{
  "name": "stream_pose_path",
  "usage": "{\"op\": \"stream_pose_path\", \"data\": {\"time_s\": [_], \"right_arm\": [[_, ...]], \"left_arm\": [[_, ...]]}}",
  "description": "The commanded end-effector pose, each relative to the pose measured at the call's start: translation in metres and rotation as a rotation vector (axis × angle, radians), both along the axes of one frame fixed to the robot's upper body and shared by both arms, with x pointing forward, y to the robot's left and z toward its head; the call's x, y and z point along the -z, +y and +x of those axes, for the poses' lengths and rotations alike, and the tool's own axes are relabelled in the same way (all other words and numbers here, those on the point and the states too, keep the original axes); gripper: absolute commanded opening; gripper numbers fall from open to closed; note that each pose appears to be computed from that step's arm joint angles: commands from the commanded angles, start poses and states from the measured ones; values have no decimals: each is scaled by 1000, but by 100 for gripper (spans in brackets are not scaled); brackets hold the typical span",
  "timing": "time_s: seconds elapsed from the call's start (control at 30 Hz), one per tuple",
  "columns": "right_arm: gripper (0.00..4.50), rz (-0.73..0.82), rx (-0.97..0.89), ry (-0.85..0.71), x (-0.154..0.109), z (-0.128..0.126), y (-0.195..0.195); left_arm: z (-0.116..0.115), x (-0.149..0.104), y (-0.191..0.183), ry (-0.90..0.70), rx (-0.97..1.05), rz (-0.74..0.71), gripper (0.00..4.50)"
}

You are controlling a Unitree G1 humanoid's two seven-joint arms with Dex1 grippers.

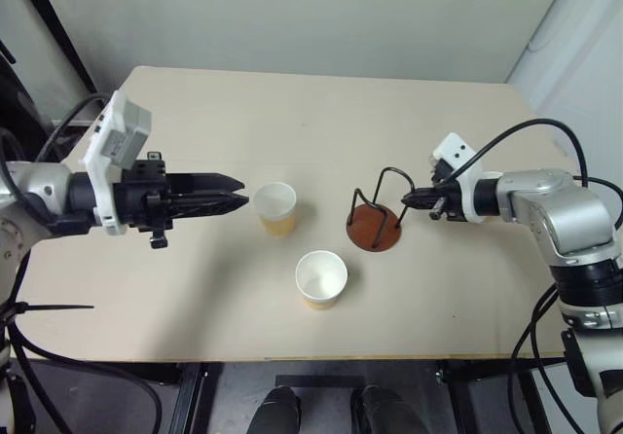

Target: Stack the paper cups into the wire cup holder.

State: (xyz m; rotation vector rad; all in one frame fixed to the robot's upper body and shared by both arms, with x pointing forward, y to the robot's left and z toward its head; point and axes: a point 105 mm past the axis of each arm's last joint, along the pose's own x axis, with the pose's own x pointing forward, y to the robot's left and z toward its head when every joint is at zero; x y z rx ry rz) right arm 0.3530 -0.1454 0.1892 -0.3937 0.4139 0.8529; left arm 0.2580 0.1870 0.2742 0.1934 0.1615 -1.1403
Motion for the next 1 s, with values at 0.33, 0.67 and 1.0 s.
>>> {"op": "stream_pose_path", "data": {"time_s": [0.33, 0.67, 1.0], "right_arm": [[189, -69, 39, -34, 7, 10, -11], [260, -90, 93, -62, -15, 5, -43], [279, -171, 54, -152, -55, -17, -77]], "left_arm": [[-4, -10, -2, -57, 3, 8, 136], [-1, -8, -4, -55, 10, -3, 136], [4, -7, -5, -55, 18, -13, 136]]}}
